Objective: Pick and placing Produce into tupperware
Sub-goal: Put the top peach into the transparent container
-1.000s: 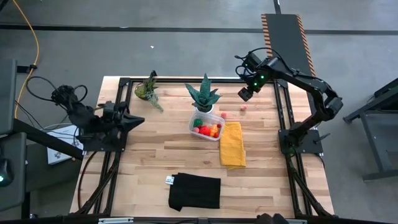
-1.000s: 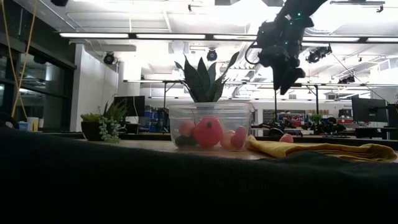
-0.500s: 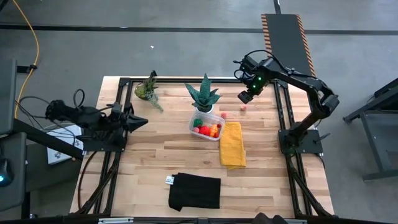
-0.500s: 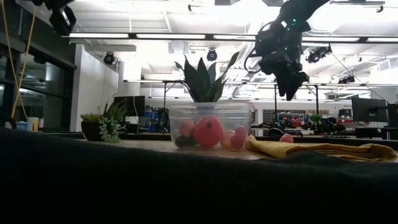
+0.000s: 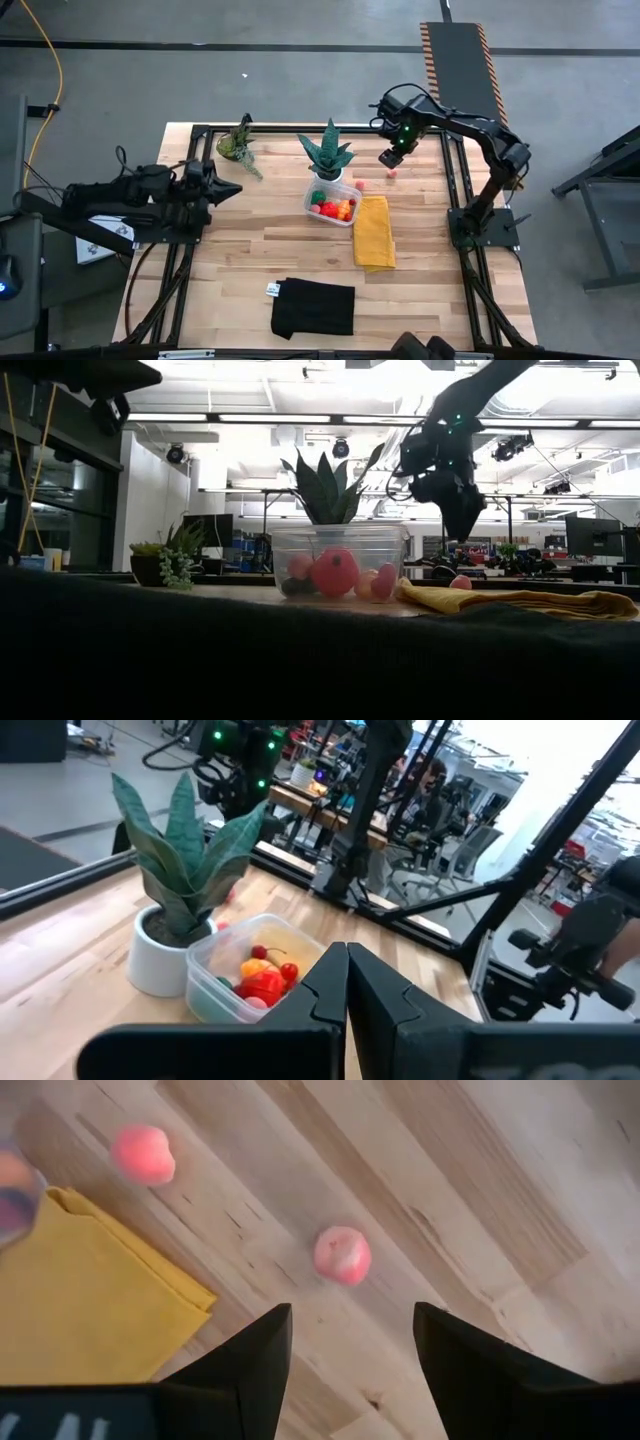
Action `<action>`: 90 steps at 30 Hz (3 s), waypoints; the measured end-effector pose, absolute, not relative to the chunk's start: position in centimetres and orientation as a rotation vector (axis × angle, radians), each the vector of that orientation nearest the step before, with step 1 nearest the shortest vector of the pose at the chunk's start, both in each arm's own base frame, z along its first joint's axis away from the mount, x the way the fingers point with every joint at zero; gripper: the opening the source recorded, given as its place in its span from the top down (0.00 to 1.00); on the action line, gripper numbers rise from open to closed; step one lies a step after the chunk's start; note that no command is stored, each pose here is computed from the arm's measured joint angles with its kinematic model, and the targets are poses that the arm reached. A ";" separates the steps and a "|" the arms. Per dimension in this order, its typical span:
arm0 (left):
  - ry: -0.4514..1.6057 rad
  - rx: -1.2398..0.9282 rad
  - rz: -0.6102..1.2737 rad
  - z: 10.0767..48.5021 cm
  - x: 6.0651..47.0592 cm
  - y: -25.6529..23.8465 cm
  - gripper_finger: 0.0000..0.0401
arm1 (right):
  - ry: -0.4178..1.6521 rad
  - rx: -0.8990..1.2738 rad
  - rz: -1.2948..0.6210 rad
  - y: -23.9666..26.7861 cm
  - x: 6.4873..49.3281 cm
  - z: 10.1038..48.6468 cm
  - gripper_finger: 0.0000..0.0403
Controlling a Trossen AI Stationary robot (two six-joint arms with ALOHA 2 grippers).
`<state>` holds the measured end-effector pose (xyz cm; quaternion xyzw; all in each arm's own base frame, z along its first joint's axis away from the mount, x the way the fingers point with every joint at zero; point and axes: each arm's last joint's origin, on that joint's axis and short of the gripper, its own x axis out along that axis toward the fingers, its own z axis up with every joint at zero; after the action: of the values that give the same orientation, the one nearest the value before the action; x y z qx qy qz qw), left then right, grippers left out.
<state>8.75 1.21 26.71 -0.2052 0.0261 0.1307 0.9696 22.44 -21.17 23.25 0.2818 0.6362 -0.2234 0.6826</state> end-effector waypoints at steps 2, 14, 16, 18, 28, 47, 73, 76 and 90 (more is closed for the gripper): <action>0.053 -0.412 0.267 26.7 8.7 1.4 1.00 | 1.438 0.620 -0.486 -21.3 22.6 22.8 0.50; 0.063 -0.434 0.314 26.5 8.5 2.5 1.00 | 1.527 0.641 -0.446 -22.3 23.6 19.5 0.37; 0.072 -0.440 0.320 26.4 8.4 2.6 1.00 | 1.535 0.663 -0.448 -22.4 23.8 18.9 0.36; 0.086 -0.445 0.319 26.3 8.4 2.6 1.00 | 1.532 0.671 -0.442 -22.6 24.0 18.4 0.35; 0.105 -0.467 0.303 26.1 8.4 2.6 1.00 | 1.489 0.670 -0.468 -22.8 24.6 17.8 0.35; 0.112 -0.481 0.300 26.0 8.4 2.5 1.00 | 1.514 0.698 -0.501 -21.1 24.0 14.8 0.38; 0.129 -0.484 0.305 25.9 8.4 2.5 1.00 | 1.523 0.677 -0.521 -21.2 23.9 14.8 0.63; 0.129 -0.484 0.305 25.9 8.3 2.5 1.00 | 1.523 0.675 -0.520 -21.2 23.9 14.8 0.65; 0.130 -0.482 0.305 25.9 8.3 2.5 1.00 | 1.436 0.664 -0.556 -21.0 22.2 18.9 0.66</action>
<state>8.35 2.53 25.87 -0.2378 0.0641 0.1505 0.9574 22.23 -20.97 18.95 0.2943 0.6367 -0.2467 0.6688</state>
